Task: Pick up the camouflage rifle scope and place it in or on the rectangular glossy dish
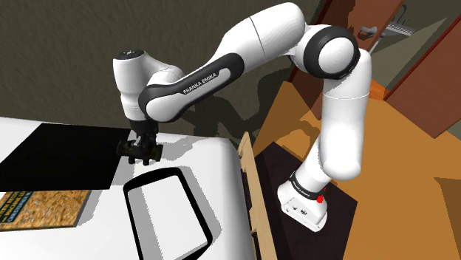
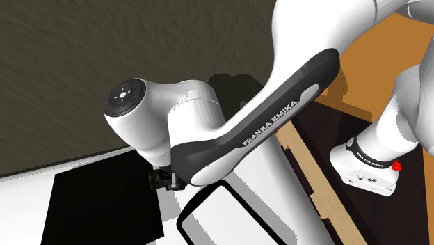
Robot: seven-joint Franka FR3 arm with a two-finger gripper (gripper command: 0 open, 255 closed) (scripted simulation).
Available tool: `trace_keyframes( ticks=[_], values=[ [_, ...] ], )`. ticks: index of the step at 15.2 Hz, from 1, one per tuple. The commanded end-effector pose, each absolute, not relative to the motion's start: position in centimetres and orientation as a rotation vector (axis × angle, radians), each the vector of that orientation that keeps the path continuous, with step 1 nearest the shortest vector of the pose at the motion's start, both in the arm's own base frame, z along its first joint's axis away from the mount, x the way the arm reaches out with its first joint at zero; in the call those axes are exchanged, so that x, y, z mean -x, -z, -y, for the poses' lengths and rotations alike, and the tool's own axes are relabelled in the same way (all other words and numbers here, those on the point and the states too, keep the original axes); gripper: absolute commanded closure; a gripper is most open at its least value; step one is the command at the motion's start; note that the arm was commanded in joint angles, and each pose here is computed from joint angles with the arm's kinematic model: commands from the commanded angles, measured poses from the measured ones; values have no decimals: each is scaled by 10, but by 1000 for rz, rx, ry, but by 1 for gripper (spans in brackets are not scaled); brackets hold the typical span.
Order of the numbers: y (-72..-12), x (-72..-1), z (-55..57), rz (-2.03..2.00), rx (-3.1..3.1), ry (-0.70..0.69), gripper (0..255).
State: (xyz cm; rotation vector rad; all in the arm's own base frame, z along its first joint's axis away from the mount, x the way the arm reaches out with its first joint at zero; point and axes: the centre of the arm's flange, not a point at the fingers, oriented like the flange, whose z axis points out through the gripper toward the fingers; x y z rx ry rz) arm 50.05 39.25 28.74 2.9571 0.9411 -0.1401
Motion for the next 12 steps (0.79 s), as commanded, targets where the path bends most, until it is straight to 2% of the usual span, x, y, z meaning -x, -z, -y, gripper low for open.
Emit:
trace_keyframes(
  ticks=[1, 12],
  values=[
    [-295, -501, -393, -941, -2957, 140, 255],
    [-353, -501, -393, -941, -2957, 140, 255]
  ],
)
